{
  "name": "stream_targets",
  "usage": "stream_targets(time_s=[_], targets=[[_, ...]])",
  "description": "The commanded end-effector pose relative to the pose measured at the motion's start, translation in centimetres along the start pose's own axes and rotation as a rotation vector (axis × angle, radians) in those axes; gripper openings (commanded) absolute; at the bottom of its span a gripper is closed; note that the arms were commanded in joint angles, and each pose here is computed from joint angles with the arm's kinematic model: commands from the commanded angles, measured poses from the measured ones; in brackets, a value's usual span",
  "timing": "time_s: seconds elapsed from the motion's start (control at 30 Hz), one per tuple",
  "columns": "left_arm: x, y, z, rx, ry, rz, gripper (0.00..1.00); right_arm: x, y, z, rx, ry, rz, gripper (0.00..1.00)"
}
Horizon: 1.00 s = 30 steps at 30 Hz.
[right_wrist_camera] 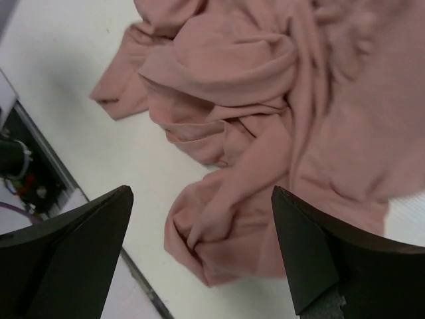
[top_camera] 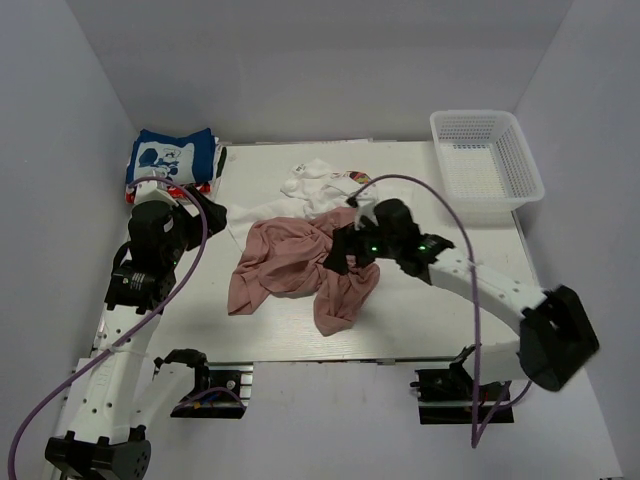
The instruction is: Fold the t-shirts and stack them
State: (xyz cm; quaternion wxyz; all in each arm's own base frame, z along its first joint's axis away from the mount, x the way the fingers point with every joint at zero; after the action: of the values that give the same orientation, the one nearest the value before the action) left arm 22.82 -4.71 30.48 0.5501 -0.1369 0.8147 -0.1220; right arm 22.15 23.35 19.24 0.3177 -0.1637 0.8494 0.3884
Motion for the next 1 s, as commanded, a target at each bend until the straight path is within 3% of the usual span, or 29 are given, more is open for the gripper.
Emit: stream_targets(time_s=[0.0,0.03,0.07,0.17,0.33,0.37,0.4,0.43,0.47,0.57,0.73,0.97], targets=[[0.3,0.2,-0.2,-0.017,0.017,-0.001,1.0,1.8,-1.7,3.7,0.188,0.118,-0.096,0.9],[0.0,0.1,-0.4,-0.015,0.013,-0.002,1.0,1.1,0.1,4.7,0.173,0.113,-0.139,0.9],[-0.2,0.1,-0.6,-0.027,0.011,-0.001,1.0,2.4,-2.1,6.8,0.307,0.155,-0.147,0.9],[-0.3,0.4,-0.8,-0.051,0.012,0.0,1.0,3.6,-2.9,10.1,0.419,0.195,-0.205,0.9],[-0.2,0.6,-0.8,-0.063,0.016,0.002,1.0,4.9,-3.2,13.1,0.499,0.2,-0.223,0.9],[0.1,0.7,-0.7,-0.067,0.025,0.003,1.0,5.4,-2.4,13.3,0.48,0.206,-0.235,0.84],[0.0,0.6,-0.7,-0.063,0.017,0.002,1.0,5.1,-2.4,13.2,0.499,0.186,-0.245,0.7],[0.0,0.6,-0.7,-0.063,0.016,0.002,1.0,5.0,-2.1,13.2,0.502,0.174,-0.236,0.46],[0.2,0.8,-0.5,-0.075,0.021,0.003,1.0,4.7,-1.7,13.1,0.502,0.157,-0.229,0.0],[0.2,0.8,-0.5,-0.076,0.021,-0.006,1.0,1.7,-0.4,11.2,0.53,0.019,-0.174,0.0],[0.2,0.8,-0.5,-0.076,0.021,-0.006,1.0,-5.7,4.2,5.2,0.405,-0.288,-0.141,0.0],[0.9,1.0,0.3,-0.092,0.054,-0.02,1.0,-15.2,5.0,-1.2,0.474,-0.575,-0.087,0.0]])
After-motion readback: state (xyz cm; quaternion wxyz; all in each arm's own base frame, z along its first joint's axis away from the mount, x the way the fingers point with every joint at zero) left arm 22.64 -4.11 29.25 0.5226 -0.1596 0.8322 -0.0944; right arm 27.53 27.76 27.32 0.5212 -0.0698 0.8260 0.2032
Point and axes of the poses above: each gripper's point midway between its finger pads, its own z axis out along the fingers, its own y axis along the line the jaws close on, x = y × z, the point moved 6 cm from there along -z, back along the fingers, and after that the axes turned 10 degrees about z, right-handed, at the moved point
